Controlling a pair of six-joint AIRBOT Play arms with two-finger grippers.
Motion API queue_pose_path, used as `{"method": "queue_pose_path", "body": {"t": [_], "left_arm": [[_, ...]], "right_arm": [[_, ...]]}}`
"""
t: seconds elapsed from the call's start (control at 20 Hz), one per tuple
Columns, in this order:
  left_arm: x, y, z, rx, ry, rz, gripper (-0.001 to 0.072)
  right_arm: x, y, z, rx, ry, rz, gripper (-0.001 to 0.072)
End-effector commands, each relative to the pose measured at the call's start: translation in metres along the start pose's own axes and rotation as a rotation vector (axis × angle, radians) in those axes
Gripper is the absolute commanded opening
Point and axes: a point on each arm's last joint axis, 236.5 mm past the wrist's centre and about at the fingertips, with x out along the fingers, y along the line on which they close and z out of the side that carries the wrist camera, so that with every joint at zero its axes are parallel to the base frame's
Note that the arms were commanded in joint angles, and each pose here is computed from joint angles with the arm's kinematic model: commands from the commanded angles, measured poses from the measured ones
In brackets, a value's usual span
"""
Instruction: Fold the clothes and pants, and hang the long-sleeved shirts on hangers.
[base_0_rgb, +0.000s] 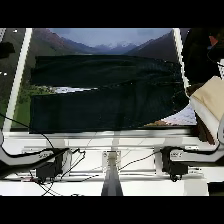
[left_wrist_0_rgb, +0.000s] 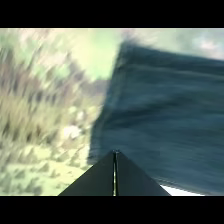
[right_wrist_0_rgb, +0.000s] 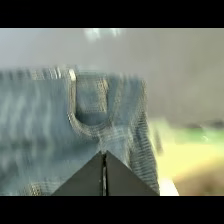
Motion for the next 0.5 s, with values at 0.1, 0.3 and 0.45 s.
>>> {"method": "queue_pose_path", "body": {"t": [0.1,0.3,0.45], "left_arm": [[-0.054,-0.088,-0.011,0.178,-0.058,-0.224,0.0022],[-0.039,-0.097,-0.053,0.176,0.034,-0.250,0.0022],[-0.026,-0.095,-0.073,0.163,0.083,-0.253,0.0023]], "right_arm": [[-0.063,-0.018,-0.111,-0.013,0.124,-0.144,0.0034],[-0.062,-0.037,-0.214,0.207,0.115,-0.206,0.0034],[-0.045,-0.054,-0.265,0.469,0.103,-0.248,0.0203]]}}
